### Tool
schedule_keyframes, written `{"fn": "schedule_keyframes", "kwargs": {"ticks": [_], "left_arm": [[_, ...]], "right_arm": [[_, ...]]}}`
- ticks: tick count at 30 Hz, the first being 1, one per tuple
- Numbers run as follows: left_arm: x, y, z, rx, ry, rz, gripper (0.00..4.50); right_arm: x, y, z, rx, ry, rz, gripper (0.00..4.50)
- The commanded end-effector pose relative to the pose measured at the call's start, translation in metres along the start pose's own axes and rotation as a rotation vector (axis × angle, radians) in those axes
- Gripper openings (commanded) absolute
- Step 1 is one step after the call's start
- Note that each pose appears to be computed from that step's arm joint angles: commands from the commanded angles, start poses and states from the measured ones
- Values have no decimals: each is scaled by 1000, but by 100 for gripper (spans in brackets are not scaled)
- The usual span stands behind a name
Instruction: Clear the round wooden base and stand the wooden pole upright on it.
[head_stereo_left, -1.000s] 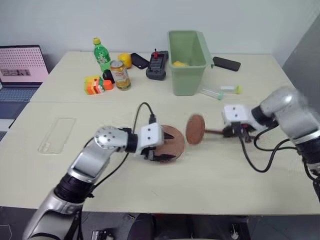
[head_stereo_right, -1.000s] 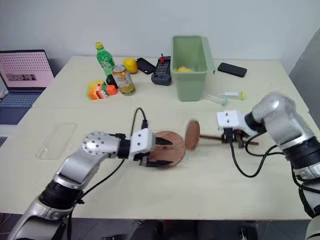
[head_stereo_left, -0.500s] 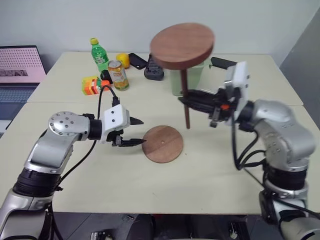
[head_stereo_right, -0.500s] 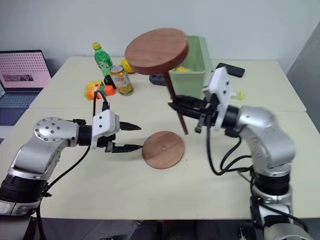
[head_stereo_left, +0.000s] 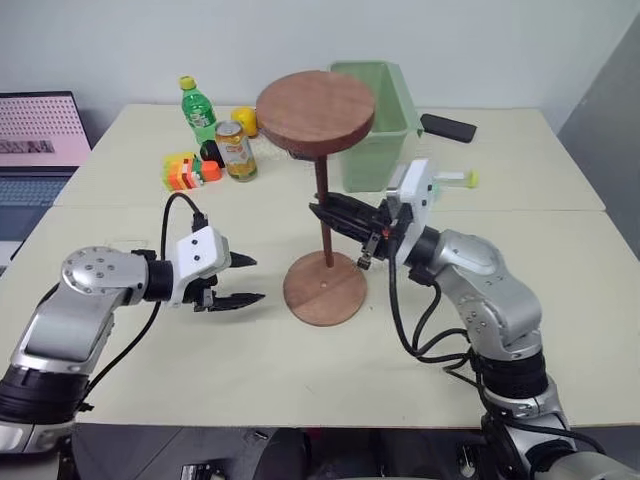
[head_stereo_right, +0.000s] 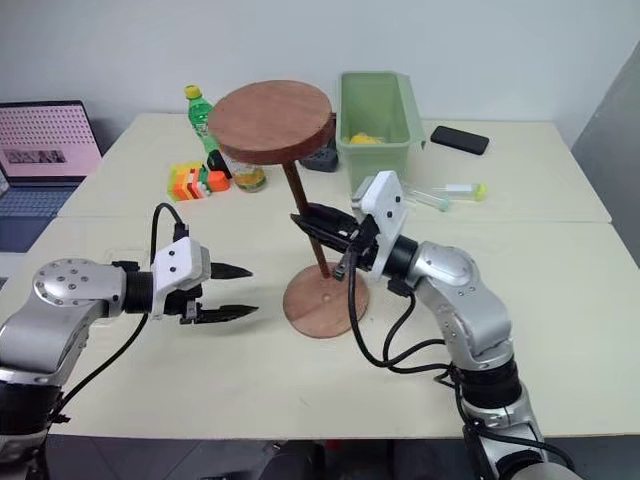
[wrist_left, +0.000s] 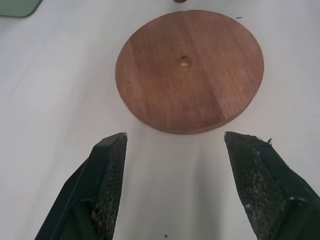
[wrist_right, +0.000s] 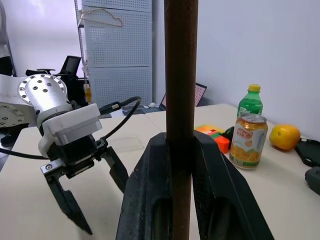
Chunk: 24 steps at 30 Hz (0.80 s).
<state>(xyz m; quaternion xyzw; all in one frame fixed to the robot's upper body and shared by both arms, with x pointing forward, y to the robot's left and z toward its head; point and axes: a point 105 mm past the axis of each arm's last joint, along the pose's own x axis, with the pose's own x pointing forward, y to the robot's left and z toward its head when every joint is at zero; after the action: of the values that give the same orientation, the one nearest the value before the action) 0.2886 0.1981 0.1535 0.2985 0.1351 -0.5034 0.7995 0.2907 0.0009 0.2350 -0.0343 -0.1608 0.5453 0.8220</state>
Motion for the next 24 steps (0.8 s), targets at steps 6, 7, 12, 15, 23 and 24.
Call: {"fn": "schedule_keyframes", "kwargs": {"ticks": [6,7,12,15,23,24], "left_arm": [[-8,-4,15,31,-42,10,324],[-8,-4,14,31,-39,8,324],[-8,-7,11,37,-21,-3,324],[-8,-7,12,37,-25,-5,324],[-9,-5,13,44,-26,-2,324],[-10,-4,13,44,-26,-2,324]], "right_arm": [[3,6,-13,-14,-22,11,20],[3,7,-16,-17,-17,13,20],[2,3,-23,-31,-8,-11,20],[2,3,-26,-30,-5,-13,20],[1,4,-33,-22,6,-10,20],[1,5,-33,-21,7,-9,20]]}}
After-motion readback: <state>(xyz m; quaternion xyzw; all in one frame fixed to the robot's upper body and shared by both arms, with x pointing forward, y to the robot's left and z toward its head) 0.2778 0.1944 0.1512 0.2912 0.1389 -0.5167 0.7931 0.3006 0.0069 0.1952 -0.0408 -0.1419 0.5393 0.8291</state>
